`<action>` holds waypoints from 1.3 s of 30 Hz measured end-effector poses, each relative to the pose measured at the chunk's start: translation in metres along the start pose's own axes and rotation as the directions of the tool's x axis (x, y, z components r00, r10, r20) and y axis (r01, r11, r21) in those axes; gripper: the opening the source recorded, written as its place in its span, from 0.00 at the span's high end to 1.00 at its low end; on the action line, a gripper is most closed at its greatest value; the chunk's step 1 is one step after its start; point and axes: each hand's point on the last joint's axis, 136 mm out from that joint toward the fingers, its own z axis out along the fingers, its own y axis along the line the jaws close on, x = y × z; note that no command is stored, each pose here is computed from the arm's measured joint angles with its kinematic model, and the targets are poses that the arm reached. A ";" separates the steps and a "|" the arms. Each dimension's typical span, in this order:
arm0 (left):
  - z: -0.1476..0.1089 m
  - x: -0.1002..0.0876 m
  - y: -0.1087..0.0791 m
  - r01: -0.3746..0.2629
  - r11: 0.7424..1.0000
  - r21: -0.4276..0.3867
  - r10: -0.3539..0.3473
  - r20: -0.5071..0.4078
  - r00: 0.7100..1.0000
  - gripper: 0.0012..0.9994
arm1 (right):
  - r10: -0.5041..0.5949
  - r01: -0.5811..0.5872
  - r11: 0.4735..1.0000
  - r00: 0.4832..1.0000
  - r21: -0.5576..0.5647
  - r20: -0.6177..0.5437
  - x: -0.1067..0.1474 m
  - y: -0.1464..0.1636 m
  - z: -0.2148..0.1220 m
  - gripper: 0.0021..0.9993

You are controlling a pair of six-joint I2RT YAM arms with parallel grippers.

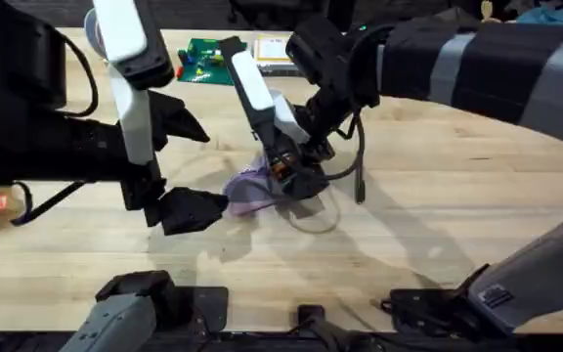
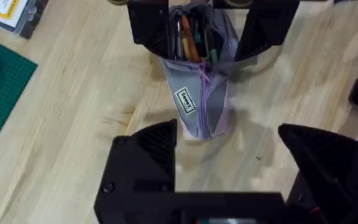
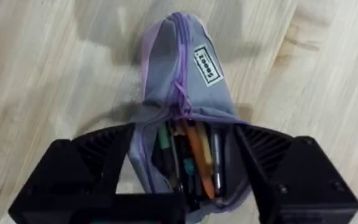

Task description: Unzip the bag, pick up the pens from the table one at a time and place them inside, then zip the bag closed.

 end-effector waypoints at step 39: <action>0.000 0.000 -0.001 0.002 1.000 0.002 -0.002 -0.001 1.000 0.01 | 0.462 -0.530 0.750 0.848 0.397 0.259 -0.012 -0.005 -0.176 0.00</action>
